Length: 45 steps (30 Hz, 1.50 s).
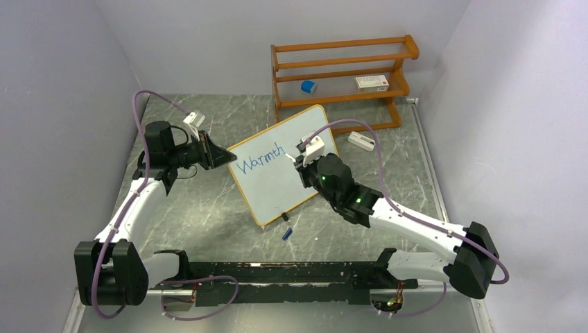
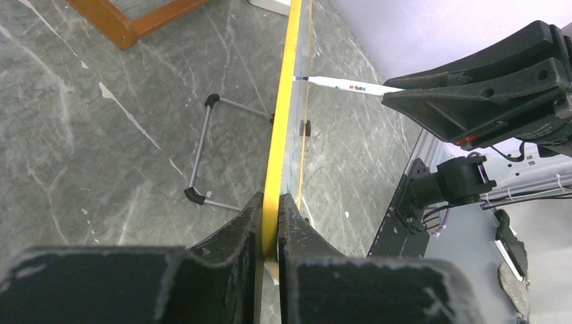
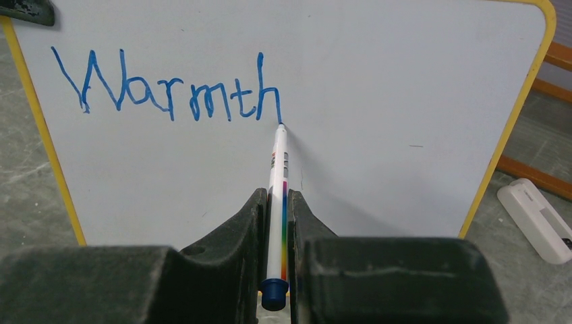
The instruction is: Write a sentence on the whiteboard
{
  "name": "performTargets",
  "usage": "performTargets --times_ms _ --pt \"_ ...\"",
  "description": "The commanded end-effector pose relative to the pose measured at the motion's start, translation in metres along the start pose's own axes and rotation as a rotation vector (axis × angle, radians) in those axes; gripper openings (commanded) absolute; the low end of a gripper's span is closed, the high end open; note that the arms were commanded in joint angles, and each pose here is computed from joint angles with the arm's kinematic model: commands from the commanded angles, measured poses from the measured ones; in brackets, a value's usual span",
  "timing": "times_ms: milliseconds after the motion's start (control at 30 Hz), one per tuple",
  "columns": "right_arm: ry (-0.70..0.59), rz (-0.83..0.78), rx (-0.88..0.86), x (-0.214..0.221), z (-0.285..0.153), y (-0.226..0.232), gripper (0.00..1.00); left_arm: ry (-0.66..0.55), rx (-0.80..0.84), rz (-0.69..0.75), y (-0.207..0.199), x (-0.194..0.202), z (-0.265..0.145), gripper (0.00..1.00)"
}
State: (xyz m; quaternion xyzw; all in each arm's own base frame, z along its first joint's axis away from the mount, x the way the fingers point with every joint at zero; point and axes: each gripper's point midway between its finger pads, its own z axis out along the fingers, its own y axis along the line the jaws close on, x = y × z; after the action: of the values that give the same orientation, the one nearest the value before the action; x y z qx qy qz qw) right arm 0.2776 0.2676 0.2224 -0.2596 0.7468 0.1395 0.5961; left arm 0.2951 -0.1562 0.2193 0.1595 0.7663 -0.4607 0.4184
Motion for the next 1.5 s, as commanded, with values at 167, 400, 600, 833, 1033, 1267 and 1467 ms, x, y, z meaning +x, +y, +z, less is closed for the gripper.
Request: performTargets --times_ms 167,400,600,833,1033,1267,1467 --pt "-0.063 0.014 0.035 -0.017 -0.01 -0.013 0.0 0.011 -0.078 0.002 0.019 0.005 -0.001 0.05" --pt "-0.086 0.055 0.073 -0.02 -0.007 -0.031 0.0 0.012 -0.083 0.002 0.02 0.005 -0.002 0.05" --pt "-0.1 0.068 0.081 -0.024 -0.005 -0.04 0.0 0.013 -0.084 0.0 0.02 0.005 -0.001 0.05" --pt "-0.108 0.056 0.072 -0.026 0.0 -0.038 0.0 0.014 -0.083 0.0 0.021 0.005 -0.001 0.05" --pt "-0.109 0.046 0.063 -0.028 0.006 -0.036 0.0 0.015 -0.085 0.0 0.021 0.006 -0.001 0.05" --pt "-0.126 0.049 0.059 -0.033 0.007 -0.035 0.0 0.015 -0.083 -0.002 0.021 0.006 -0.001 0.05" --pt "-0.136 0.049 0.066 -0.037 0.008 -0.037 0.0 0.014 -0.082 -0.002 0.02 0.006 -0.001 0.05"
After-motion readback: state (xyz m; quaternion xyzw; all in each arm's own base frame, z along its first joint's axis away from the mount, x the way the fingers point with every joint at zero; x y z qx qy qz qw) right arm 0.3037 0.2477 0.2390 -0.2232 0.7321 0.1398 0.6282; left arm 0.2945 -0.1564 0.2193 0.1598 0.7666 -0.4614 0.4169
